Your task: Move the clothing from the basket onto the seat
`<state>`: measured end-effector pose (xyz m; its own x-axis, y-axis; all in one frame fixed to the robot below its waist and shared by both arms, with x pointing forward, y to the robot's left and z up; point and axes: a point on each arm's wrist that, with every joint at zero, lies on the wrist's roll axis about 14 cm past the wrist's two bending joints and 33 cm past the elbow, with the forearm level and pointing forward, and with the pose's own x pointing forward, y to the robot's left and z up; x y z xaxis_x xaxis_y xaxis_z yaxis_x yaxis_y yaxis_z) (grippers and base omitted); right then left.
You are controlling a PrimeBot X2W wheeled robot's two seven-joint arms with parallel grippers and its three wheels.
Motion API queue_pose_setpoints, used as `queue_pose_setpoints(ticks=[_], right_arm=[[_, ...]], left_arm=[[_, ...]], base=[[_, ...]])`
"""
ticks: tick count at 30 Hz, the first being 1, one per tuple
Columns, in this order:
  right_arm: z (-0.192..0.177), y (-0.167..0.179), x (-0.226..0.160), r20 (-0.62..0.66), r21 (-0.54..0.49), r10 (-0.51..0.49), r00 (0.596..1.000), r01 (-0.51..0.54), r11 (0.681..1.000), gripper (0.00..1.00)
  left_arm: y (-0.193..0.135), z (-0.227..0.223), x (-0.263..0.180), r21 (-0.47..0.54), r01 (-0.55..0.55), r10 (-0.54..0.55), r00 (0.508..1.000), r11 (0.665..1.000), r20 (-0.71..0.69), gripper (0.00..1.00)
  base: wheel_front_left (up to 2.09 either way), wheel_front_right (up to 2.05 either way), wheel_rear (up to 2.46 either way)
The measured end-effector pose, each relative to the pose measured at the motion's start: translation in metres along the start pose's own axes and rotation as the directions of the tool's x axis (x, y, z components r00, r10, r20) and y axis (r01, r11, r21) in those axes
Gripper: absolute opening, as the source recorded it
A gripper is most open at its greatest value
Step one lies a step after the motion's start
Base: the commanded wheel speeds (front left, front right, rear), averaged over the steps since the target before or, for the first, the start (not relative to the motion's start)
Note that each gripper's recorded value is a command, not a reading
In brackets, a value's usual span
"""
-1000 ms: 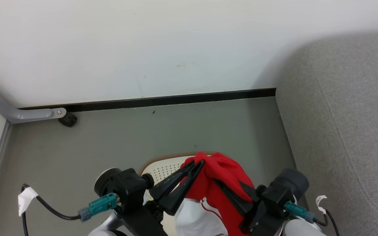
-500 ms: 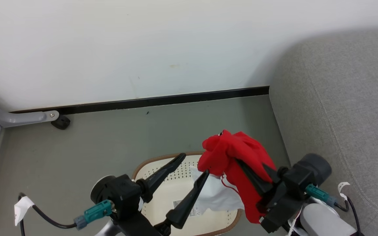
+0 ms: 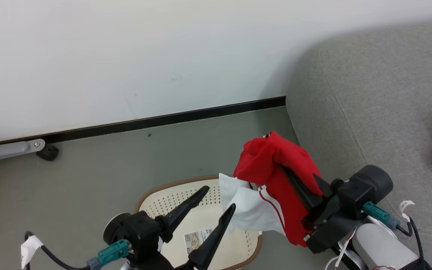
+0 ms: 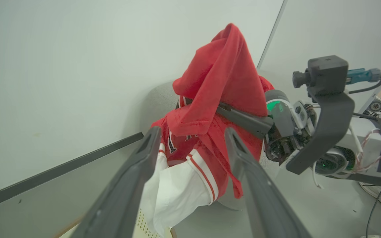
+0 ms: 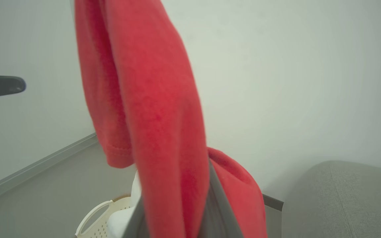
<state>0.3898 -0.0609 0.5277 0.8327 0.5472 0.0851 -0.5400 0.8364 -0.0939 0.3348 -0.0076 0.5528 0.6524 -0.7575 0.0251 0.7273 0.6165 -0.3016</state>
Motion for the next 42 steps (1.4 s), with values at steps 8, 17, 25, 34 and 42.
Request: queue_pose_setpoints(ticks=[8, 17, 25, 34, 42], right_arm=[[0.008, -0.032, -0.017, 0.014, -0.036, -0.104, 0.995, 0.104, 0.994, 0.00], [0.016, -0.061, -0.040, 0.026, -0.060, -0.214, 0.976, 0.215, 0.975, 0.00], [0.025, -0.086, -0.065, 0.038, -0.090, -0.310, 0.950, 0.312, 0.946, 0.00], [0.034, -0.113, -0.098, 0.049, -0.130, -0.418, 0.907, 0.420, 0.898, 0.00], [0.040, -0.126, -0.122, 0.059, -0.147, -0.485, 0.872, 0.488, 0.860, 0.00]], left_arm=[[-0.010, -0.010, 0.007, -0.016, 0.047, -0.048, 0.999, 0.999, -0.020, 1.00], [-0.022, -0.015, 0.023, -0.024, 0.113, -0.114, 0.993, 0.993, -0.027, 1.00], [-0.037, -0.019, 0.035, -0.034, 0.183, -0.184, 0.982, 0.983, -0.032, 1.00], [-0.054, -0.027, 0.045, -0.053, 0.251, -0.253, 0.966, 0.967, -0.049, 1.00], [-0.066, -0.030, 0.052, -0.063, 0.297, -0.300, 0.952, 0.953, -0.052, 1.00]], base=[[0.00, 0.00, 0.00], [0.00, 0.00, 0.00], [0.00, 0.00, 0.00], [0.00, 0.00, 0.00], [0.00, 0.00, 0.00]])
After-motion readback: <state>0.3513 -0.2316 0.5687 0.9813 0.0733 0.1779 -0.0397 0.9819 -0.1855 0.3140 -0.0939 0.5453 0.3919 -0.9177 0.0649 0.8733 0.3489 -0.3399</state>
